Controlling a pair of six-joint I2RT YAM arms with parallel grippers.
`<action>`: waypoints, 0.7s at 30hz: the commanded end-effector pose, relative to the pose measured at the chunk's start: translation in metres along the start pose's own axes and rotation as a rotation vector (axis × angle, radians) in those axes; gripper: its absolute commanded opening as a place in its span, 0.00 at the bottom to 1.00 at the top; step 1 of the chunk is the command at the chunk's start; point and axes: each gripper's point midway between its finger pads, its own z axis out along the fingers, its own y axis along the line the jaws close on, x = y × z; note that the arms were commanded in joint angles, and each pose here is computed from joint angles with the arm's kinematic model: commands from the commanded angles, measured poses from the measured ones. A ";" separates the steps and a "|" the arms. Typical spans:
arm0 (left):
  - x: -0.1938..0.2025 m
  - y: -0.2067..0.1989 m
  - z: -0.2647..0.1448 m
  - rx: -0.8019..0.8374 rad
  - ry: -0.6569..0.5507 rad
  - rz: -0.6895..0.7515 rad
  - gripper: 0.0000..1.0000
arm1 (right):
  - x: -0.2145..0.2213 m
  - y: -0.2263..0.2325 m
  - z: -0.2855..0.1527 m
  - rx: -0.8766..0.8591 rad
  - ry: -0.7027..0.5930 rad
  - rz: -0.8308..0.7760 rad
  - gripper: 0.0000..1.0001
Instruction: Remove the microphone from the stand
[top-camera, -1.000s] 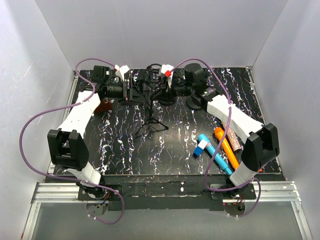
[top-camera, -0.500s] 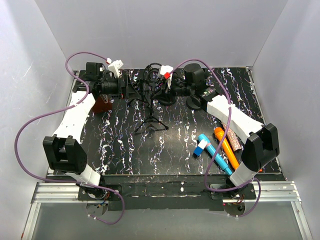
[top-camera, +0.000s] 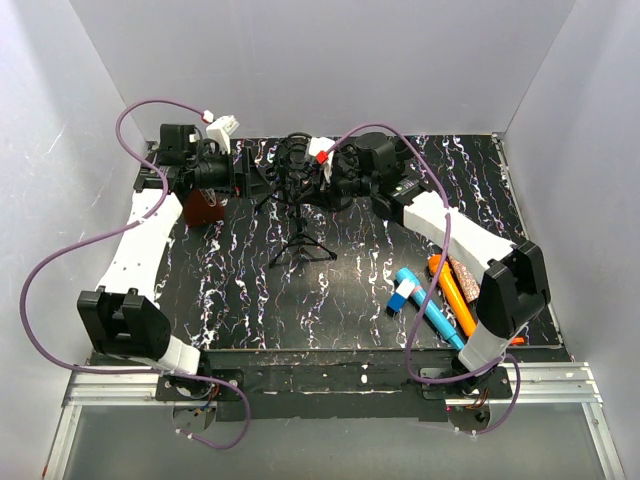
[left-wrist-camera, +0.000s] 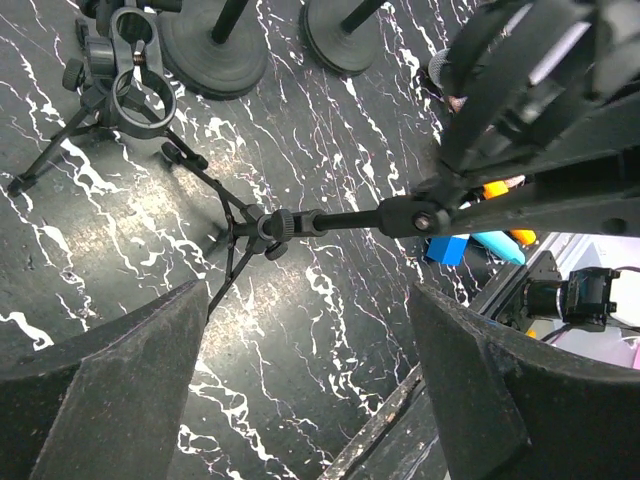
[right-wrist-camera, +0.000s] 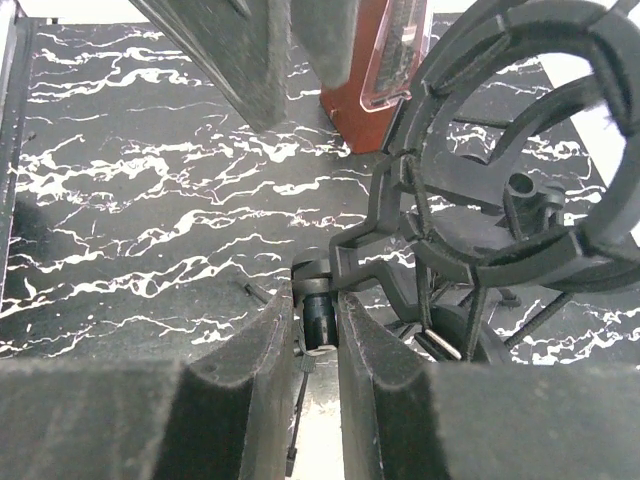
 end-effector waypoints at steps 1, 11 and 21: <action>-0.016 -0.013 -0.021 -0.019 -0.072 0.086 0.80 | -0.018 -0.008 0.000 0.040 -0.025 -0.040 0.11; -0.014 -0.007 -0.022 -0.047 -0.080 0.094 0.80 | -0.014 0.000 -0.014 0.058 0.031 -0.010 0.55; -0.029 0.013 -0.024 -0.152 -0.105 0.157 0.98 | 0.014 0.028 -0.065 0.113 0.196 0.107 0.73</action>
